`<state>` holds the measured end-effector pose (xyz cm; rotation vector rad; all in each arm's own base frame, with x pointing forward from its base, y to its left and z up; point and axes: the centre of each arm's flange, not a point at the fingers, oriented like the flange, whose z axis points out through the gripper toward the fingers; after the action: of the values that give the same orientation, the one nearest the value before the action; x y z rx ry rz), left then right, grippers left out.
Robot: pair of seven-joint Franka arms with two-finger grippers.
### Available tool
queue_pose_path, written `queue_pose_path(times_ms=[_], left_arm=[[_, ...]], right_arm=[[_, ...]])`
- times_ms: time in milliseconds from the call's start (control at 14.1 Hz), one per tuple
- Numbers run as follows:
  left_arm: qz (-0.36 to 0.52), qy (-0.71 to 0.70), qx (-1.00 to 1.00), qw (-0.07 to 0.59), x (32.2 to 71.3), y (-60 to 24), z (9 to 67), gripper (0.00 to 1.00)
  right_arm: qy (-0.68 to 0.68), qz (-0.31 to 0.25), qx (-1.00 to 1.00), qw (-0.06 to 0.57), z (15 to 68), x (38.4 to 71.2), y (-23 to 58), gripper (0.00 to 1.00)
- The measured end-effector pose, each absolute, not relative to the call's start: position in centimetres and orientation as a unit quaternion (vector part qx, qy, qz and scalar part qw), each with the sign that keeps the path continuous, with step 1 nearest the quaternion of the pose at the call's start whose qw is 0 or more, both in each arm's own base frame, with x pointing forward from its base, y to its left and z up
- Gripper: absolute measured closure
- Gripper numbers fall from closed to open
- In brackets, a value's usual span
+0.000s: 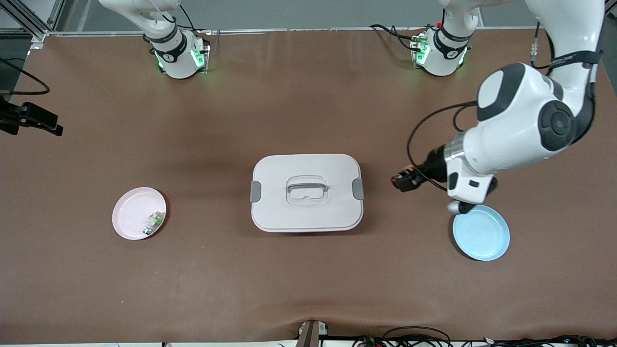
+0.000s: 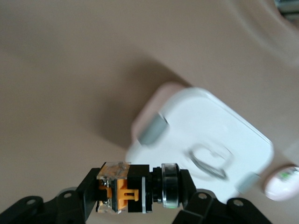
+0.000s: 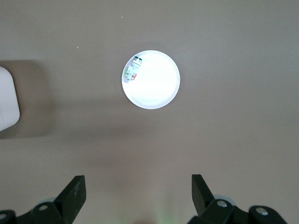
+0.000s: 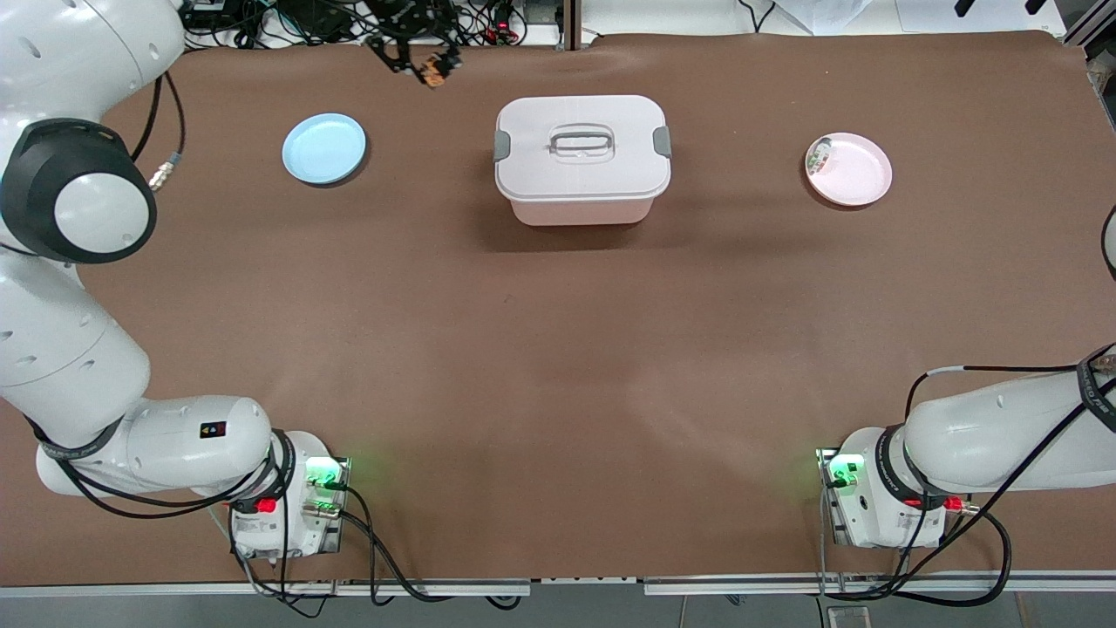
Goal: Transfer orange switch to right arm and place
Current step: 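Lift the switch with the left gripper and carry it over the box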
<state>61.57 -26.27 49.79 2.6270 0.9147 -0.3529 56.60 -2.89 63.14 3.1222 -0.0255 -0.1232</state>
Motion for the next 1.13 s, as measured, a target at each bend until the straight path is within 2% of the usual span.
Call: queue_pose_path(times_ms=[354, 849, 1132], left_arm=[[-0.204, 0.419, 0.860, 0.208, 59.5, -32.5, 52.6, 0.28], [-0.308, 0.524, 0.759, 0.232, 58.5, -37.4, 52.7, 0.28], [-0.318, 0.565, 0.724, 0.234, 57.4, -40.5, 53.0, 0.28]], right_arm=[[0.014, -0.050, 0.999, 0.010, 61.5, 57.6, -0.4, 0.00], [0.055, -0.087, 0.995, 0.011, 60.2, 57.1, 4.6, 0.00], [0.031, -0.106, 0.992, -0.065, 59.1, 56.8, 8.4, 0.00]])
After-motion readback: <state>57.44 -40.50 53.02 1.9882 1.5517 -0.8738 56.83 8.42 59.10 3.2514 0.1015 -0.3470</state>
